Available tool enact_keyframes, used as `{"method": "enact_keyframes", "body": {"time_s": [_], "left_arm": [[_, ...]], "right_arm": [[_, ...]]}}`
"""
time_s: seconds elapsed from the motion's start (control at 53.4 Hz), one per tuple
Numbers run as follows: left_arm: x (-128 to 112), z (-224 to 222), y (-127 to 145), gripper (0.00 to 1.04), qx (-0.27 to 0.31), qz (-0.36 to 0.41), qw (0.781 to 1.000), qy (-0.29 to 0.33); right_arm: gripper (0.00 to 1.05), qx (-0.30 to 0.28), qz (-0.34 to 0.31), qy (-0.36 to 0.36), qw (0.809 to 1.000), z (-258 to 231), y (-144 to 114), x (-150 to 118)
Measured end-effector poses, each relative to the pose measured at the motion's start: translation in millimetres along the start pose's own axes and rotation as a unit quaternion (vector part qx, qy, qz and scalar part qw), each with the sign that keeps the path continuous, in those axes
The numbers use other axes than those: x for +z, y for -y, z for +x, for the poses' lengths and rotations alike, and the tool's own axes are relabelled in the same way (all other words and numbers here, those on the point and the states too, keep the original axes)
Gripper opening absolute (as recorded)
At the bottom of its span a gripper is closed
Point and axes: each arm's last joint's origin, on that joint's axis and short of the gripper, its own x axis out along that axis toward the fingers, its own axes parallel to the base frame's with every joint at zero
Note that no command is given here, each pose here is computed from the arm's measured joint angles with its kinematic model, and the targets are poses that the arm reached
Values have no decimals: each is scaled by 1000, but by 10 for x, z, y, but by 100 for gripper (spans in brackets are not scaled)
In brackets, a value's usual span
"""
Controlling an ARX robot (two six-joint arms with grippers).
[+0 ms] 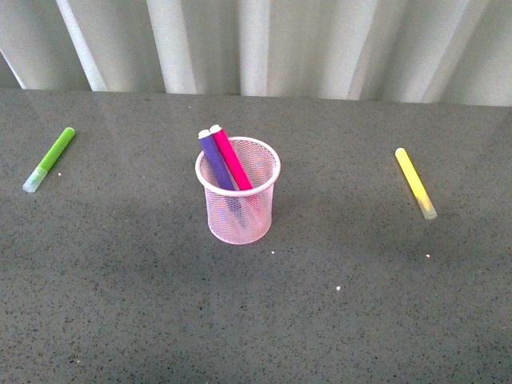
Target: Insert purple and pink pens into pink cup
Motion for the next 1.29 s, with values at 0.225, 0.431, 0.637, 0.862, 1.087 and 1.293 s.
{"method": "enact_keyframes", "body": {"time_s": [0.225, 0.431, 0.637, 0.862, 1.087, 1.293], "left_arm": [[0, 0, 0, 98, 0, 0, 1000, 0], [0, 0, 0, 98, 0, 0, 1000, 0], [1, -1, 0, 98, 0, 0, 1000, 1], [1, 0, 0, 98, 0, 0, 1000, 0], [1, 0, 0, 98, 0, 0, 1000, 0], [1, 0, 0, 98, 0, 0, 1000, 0]], "right_arm": [[3, 0, 0, -1, 1000, -37, 0, -3], [3, 0, 0, -13, 1000, -104, -1, -34], [3, 0, 0, -4, 1000, -169, -1, -31], [4, 0, 0, -3, 1000, -169, -1, -31], [41, 0, 0, -3, 1000, -169, -1, -31], [76, 0, 0, -4, 1000, -169, -1, -31]]}}
